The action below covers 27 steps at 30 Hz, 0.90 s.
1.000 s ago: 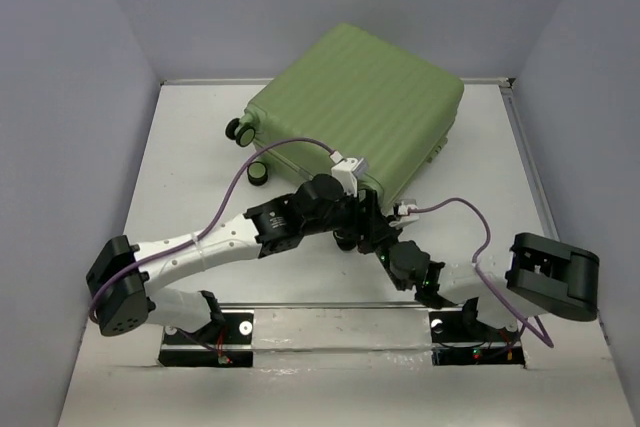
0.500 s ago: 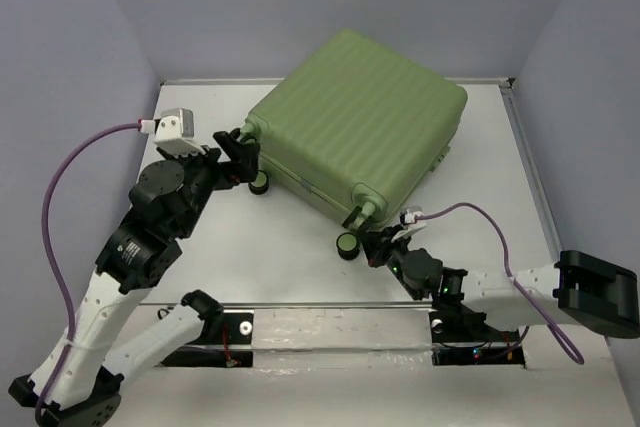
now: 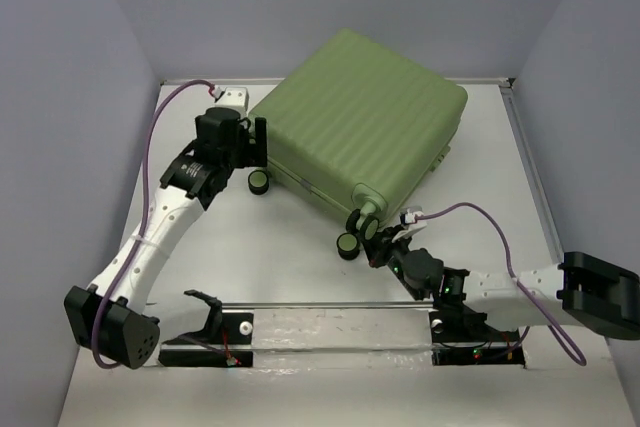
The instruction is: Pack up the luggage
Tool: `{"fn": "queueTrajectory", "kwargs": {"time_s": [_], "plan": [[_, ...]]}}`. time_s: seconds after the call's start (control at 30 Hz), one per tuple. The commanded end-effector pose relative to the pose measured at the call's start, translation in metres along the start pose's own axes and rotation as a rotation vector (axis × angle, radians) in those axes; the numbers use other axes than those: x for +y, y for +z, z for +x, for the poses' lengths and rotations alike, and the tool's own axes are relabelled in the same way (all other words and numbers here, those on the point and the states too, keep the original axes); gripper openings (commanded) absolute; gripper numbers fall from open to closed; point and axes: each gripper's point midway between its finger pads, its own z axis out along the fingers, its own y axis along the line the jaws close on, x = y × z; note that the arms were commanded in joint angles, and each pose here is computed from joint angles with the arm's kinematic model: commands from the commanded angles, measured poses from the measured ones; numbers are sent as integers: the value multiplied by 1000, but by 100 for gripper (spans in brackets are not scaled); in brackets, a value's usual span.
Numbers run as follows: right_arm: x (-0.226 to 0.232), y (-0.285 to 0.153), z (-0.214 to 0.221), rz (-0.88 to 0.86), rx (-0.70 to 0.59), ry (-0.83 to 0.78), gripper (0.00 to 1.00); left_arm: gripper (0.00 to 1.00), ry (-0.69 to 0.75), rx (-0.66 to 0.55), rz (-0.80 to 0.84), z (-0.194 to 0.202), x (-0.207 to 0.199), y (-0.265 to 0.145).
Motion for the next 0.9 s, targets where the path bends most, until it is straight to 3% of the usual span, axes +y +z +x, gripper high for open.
{"fn": "queueTrajectory", "kwargs": {"time_s": [0.0,0.4,0.5,0.6,0.63,0.8,0.87], "plan": [[41,0,-41,-121,-115,152,7,99,65,-78,-18,-41,5,6],[46,-2,-42,-149,-110,152,7,98,123,43,-137,-22,19,54],[46,-2,-40,-150,-104,149,7,92,114,41,-121,-27,17,61],[46,-2,-40,-151,-102,148,7,79,114,43,-85,-24,11,67],[46,-1,-39,-151,-102,148,7,63,115,44,-69,-23,8,69],[46,-2,-41,-152,-108,140,7,32,100,58,-29,-14,4,77],[45,-2,-42,-150,-109,134,7,8,84,76,-7,-9,4,82]]}}
